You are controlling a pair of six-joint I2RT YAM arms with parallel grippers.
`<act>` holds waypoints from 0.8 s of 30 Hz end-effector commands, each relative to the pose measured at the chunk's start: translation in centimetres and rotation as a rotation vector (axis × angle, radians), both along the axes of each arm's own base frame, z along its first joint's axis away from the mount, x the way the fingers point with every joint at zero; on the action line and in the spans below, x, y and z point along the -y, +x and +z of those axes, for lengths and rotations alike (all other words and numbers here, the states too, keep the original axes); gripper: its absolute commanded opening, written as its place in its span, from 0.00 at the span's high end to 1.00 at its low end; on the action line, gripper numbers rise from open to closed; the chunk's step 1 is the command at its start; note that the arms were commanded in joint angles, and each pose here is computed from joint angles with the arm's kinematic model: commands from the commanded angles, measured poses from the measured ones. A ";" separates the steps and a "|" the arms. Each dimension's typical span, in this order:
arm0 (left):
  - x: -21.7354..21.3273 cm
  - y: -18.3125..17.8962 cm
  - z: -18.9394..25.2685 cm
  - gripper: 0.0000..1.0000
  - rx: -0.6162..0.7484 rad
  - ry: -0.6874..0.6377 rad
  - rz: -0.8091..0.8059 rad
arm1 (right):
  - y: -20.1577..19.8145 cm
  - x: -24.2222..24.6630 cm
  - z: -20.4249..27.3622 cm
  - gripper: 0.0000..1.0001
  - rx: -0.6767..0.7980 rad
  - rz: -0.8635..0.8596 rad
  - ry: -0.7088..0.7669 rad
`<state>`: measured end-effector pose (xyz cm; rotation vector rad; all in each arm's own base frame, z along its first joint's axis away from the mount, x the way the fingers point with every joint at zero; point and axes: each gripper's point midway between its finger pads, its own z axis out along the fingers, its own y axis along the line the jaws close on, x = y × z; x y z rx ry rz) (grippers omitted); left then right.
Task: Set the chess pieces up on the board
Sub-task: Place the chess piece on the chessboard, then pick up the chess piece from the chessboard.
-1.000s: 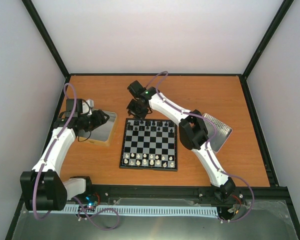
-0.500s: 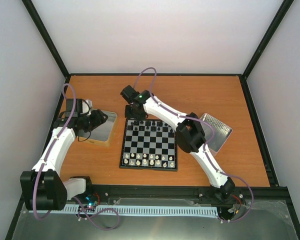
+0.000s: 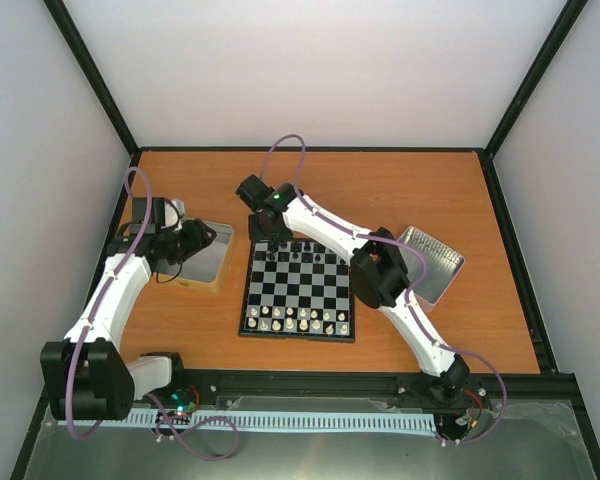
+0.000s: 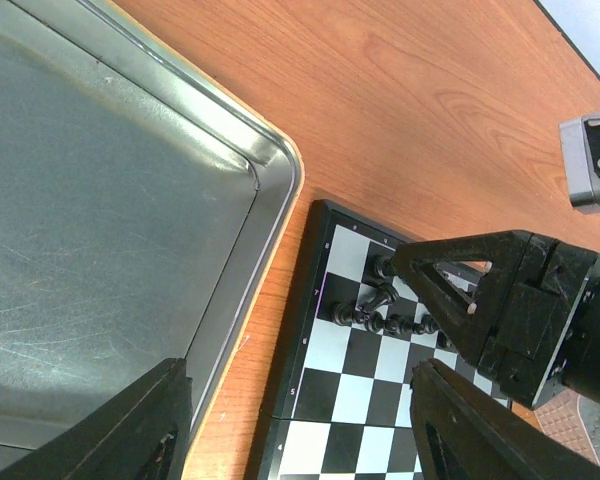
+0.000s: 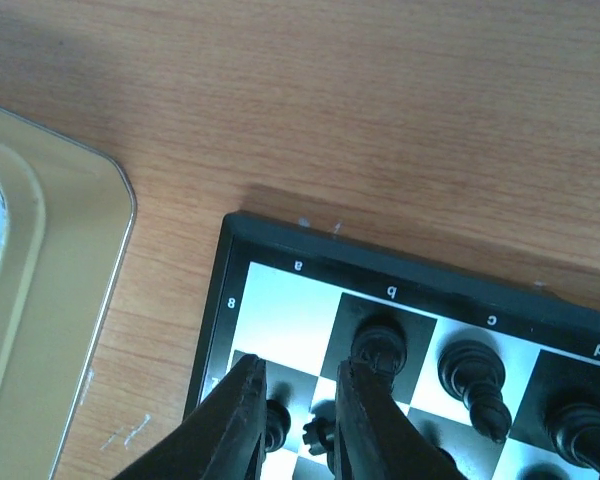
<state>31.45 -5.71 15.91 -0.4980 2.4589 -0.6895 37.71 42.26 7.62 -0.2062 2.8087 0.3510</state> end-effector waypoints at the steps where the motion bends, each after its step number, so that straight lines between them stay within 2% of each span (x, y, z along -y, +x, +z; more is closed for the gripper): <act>1: -0.1 0.2 0.6 0.39 0.004 -0.015 0.004 | -1.0 -0.1 1.7 0.79 0.021 0.011 -0.019; 8: 0.0 0.0 0.3 0.39 -0.002 -0.013 -0.004 | -2.1 1.2 1.8 0.81 0.018 -0.028 -0.056; 12: 0.1 0.0 0.1 0.39 -0.005 -0.018 -0.008 | -2.4 1.6 1.3 0.71 0.002 -0.028 -0.073; 16: 0.1 0.0 0.2 0.39 -0.003 -0.021 -0.007 | -2.5 1.4 0.6 0.68 -0.011 -0.011 -0.075; 19: 0.1 -0.1 0.1 0.39 -0.005 -0.020 -0.008 | -2.2 1.4 0.2 0.68 -0.012 -0.011 -0.084; 24: 0.2 -0.1 0.0 0.39 -0.008 -0.021 -0.008 | -1.7 1.8 -0.6 0.75 -0.018 -0.041 -0.093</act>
